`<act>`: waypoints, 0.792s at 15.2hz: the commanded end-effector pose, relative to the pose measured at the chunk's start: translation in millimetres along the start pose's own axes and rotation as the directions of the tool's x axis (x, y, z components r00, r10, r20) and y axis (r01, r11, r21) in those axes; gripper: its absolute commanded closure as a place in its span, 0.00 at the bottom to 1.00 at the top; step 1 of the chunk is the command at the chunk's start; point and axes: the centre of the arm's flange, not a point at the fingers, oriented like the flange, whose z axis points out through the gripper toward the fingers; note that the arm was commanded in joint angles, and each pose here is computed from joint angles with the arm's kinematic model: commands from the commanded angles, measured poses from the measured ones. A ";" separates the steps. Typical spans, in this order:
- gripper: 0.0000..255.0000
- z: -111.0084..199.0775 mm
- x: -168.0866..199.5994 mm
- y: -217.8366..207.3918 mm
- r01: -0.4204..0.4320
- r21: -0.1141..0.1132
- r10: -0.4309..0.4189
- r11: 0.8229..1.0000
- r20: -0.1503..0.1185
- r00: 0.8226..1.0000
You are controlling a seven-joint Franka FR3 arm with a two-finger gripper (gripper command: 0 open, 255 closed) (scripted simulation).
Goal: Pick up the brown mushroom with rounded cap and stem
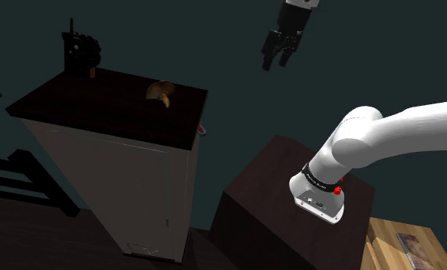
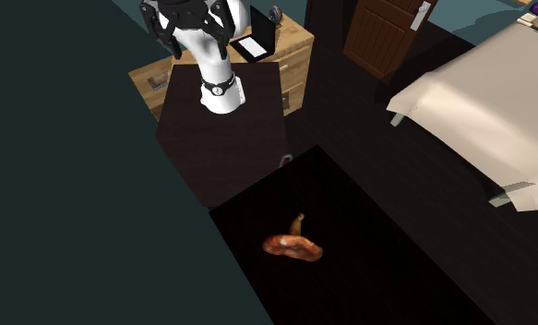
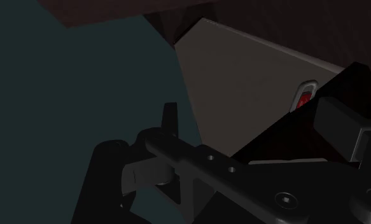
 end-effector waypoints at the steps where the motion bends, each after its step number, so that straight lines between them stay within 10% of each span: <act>1: 0.00 0.0 0.0 0.0 0.000 0.000 0.000 1.000 0.000 1.000; 12: 0.00 70.8 90.0 -88.8 -0.004 -0.051 0.001 0.999 -0.051 0.999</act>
